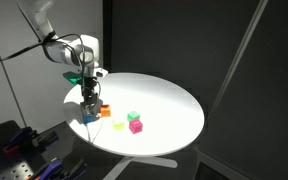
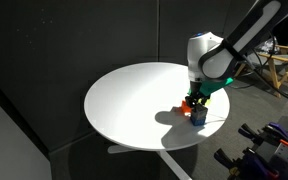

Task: Put the grey toy block on top of the three aligned toy blocks

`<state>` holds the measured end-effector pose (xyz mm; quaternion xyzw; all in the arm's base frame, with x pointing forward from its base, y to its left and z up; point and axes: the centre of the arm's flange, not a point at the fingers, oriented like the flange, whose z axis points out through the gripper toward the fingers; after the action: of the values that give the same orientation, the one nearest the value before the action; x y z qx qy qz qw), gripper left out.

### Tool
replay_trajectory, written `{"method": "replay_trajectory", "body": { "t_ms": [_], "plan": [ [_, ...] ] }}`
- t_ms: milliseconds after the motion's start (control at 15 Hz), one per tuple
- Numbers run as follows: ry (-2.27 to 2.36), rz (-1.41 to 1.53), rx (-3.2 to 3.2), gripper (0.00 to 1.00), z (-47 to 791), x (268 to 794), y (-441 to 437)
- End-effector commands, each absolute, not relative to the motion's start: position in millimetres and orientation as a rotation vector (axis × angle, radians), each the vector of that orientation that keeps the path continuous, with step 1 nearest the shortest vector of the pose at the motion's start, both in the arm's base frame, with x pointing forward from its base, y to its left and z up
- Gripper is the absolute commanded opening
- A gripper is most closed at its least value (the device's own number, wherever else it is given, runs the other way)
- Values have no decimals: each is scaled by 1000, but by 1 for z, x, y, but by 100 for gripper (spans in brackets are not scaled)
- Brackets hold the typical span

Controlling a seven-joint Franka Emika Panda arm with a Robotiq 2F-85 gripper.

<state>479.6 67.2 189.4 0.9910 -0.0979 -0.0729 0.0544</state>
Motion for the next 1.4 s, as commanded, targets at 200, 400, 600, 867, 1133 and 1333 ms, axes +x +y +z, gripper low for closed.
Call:
{"method": "replay_trajectory", "body": {
  "t_ms": [200, 400, 600, 867, 1133, 1333],
  "plan": [
    [-219, -208, 3021, 28, 217, 471, 66],
    [-209, -205, 3021, 27, 230, 472, 62],
    [-233, -192, 3020, 27, 243, 479, 54],
    [-321, -166, 3019, 27, 255, 496, 29],
    [-436, -137, 3012, 27, 263, 517, -3],
    [-510, -113, 3001, 27, 267, 531, -23]
  ]
}}
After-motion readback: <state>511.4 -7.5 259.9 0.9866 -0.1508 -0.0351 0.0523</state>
